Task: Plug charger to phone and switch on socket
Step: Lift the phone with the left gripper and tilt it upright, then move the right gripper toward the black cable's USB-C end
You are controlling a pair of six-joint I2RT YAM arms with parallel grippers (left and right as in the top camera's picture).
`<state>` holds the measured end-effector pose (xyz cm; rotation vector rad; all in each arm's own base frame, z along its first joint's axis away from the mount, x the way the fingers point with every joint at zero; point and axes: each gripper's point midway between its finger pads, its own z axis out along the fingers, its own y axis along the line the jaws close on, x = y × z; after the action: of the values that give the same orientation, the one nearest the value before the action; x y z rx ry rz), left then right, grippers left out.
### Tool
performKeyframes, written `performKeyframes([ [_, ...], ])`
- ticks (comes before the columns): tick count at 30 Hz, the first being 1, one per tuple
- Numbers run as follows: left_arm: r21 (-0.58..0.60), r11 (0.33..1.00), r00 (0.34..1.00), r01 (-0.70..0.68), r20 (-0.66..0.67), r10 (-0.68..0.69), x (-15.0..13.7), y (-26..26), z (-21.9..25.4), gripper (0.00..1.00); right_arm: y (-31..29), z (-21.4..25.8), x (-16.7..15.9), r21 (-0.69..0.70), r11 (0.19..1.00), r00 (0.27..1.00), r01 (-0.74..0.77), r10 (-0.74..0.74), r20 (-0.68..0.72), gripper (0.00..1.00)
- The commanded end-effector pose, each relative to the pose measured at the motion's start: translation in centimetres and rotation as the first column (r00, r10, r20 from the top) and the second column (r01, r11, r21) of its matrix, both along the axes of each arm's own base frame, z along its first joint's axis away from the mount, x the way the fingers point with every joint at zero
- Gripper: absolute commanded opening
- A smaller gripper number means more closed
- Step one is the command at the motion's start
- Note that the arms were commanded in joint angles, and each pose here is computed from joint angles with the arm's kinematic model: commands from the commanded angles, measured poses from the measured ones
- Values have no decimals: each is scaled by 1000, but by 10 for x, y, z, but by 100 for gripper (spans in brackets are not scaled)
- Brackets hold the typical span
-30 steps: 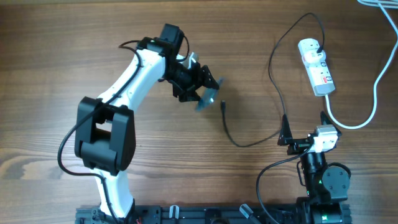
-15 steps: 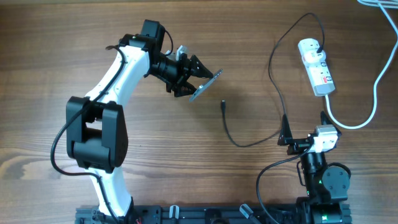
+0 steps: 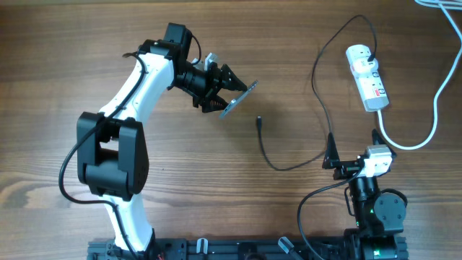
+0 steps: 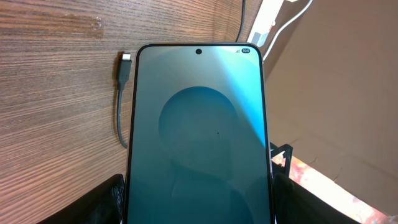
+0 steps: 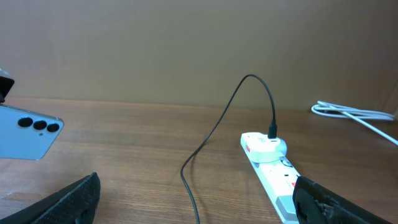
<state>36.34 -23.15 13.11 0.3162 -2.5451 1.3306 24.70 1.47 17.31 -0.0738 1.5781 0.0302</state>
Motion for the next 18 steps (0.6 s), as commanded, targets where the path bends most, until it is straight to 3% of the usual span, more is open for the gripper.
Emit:
performKeyframes([
  [1, -56, 998, 998, 6, 58, -3, 3, -4, 30, 71, 0, 1, 0, 4, 1000, 1000, -2, 2, 7, 100],
  [4, -56, 998, 998, 6, 59, -3, 3, -4, 30, 71, 8, 3, -1, 33, 998, 999, -52, 52, 10, 100],
  [6, -58, 998, 998, 7, 66, -3, 4, -5, 30, 71, 32, 5, -6, 147, 971, 982, -190, 190, 13, 100],
  [8, -61, 998, 997, 7, 79, -2, 6, -5, 30, 71, 70, 9, -21, 389, 834, 908, -391, 420, 12, 100],
  [10, -63, 998, 997, -2, 77, 6, 8, -6, 31, 71, 90, 9, -33, 570, 691, 840, -444, 543, -4, 100],
  [14, -65, 997, 998, -37, 51, 40, 13, -7, 32, 71, 89, 9, -33, 900, 375, 831, -220, 555, -28, 100],
  [18, -64, 995, 997, -79, 14, 80, 18, -5, 33, 71, 93, 22, -36, 915, 317, 814, -249, 581, 20, 100],
])
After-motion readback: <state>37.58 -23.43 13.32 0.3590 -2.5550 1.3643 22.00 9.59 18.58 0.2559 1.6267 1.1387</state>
